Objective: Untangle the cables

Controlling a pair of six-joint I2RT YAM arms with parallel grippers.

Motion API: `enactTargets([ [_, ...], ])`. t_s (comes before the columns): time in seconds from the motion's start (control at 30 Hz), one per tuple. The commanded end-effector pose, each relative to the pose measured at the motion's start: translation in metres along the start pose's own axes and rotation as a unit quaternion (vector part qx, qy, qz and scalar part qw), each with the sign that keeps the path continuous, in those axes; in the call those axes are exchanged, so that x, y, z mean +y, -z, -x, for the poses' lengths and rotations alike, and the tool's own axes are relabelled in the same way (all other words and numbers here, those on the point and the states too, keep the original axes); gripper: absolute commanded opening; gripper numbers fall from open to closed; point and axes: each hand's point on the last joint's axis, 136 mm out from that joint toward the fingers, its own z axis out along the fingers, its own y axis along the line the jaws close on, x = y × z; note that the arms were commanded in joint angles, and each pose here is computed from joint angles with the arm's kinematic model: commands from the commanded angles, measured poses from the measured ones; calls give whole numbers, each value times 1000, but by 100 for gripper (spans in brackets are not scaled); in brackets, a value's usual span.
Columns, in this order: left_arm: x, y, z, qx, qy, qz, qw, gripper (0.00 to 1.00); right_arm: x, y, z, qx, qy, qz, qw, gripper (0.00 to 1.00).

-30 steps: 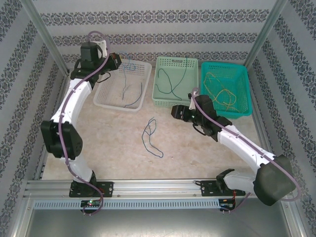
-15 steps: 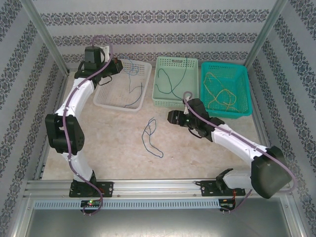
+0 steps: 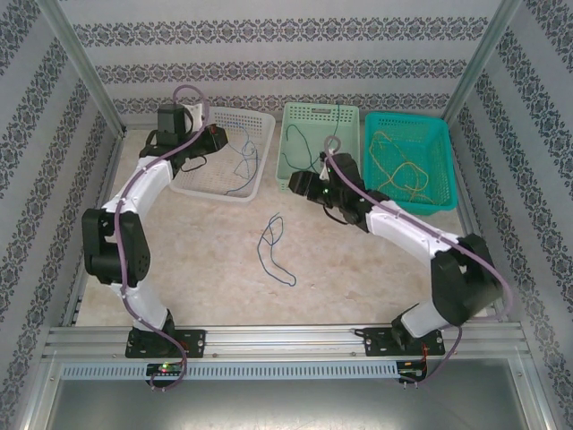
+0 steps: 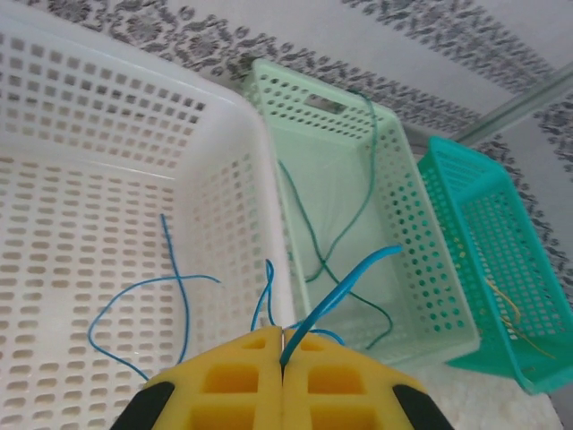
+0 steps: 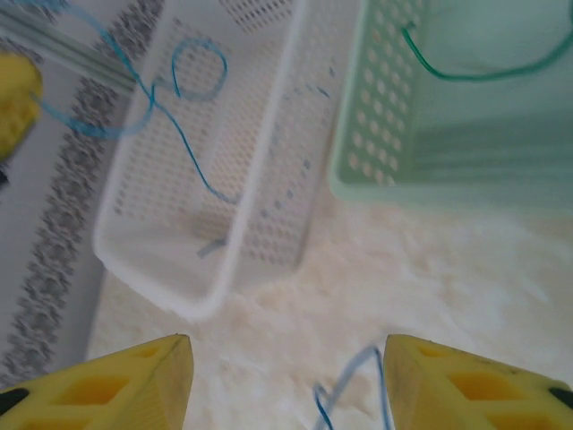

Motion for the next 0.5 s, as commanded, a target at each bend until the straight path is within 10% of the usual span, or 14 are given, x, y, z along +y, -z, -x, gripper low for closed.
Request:
enactTargets([
  [0.0,-42,31,30,-63,-65,-65,994,0,33,-12,30,-7,-67,79,995,55],
  [0.47,-63,58,7,-79,-105,-109,985,0,65,-53,54,5,-84,157,984,53],
])
